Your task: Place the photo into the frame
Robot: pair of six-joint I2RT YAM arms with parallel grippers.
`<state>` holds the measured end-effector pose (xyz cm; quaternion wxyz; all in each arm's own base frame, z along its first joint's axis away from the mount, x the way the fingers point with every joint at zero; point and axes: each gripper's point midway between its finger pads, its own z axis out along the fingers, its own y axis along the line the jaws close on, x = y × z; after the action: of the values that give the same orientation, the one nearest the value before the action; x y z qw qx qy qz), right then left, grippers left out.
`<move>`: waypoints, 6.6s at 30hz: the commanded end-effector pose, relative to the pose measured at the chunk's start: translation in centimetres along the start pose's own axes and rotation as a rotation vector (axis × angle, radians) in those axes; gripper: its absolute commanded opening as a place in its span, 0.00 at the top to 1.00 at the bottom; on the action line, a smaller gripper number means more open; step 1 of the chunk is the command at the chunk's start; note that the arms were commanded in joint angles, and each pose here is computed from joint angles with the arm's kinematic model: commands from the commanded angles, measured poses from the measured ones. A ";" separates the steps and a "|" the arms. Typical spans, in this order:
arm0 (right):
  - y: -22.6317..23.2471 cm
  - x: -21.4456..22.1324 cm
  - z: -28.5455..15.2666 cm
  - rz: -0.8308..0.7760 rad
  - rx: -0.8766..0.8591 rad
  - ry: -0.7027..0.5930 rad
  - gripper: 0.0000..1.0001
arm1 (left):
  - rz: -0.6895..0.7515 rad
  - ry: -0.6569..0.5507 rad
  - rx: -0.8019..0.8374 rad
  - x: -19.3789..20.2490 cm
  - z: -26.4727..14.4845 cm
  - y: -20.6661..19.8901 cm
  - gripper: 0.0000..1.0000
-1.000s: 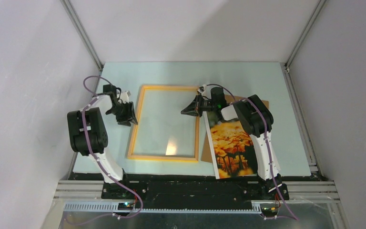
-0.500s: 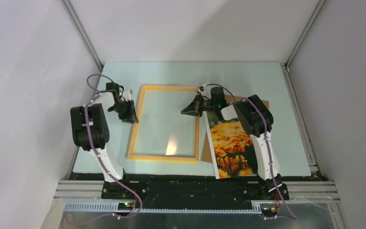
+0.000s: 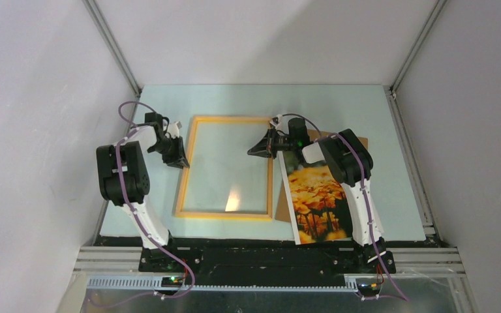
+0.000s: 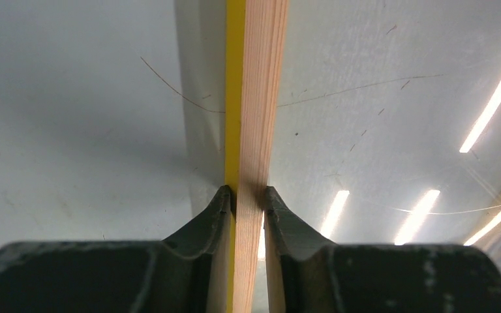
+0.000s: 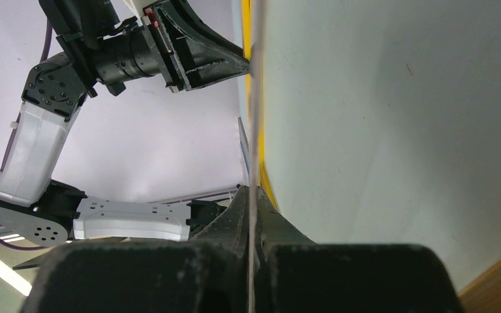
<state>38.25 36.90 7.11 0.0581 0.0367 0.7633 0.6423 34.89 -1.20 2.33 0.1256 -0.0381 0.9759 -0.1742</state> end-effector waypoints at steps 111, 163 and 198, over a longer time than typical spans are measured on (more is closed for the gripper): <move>-0.5 -0.9 0.5 -0.114 -0.060 0.048 1.00 | 0.009 -0.049 0.115 -0.9 -0.9 -1.5 0.99; -0.1 -0.9 0.4 -0.151 -0.067 0.052 1.00 | 0.011 -0.036 0.207 -0.1 -0.9 -2.9 1.00; -1.6 -2.6 1.6 -0.179 0.146 0.032 1.00 | 0.010 -0.029 0.204 0.1 -0.8 -2.8 0.70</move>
<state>40.28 36.69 3.99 0.0705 -0.0118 0.8087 0.5839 34.90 -1.41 2.43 0.1372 -0.0370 0.9656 -0.2178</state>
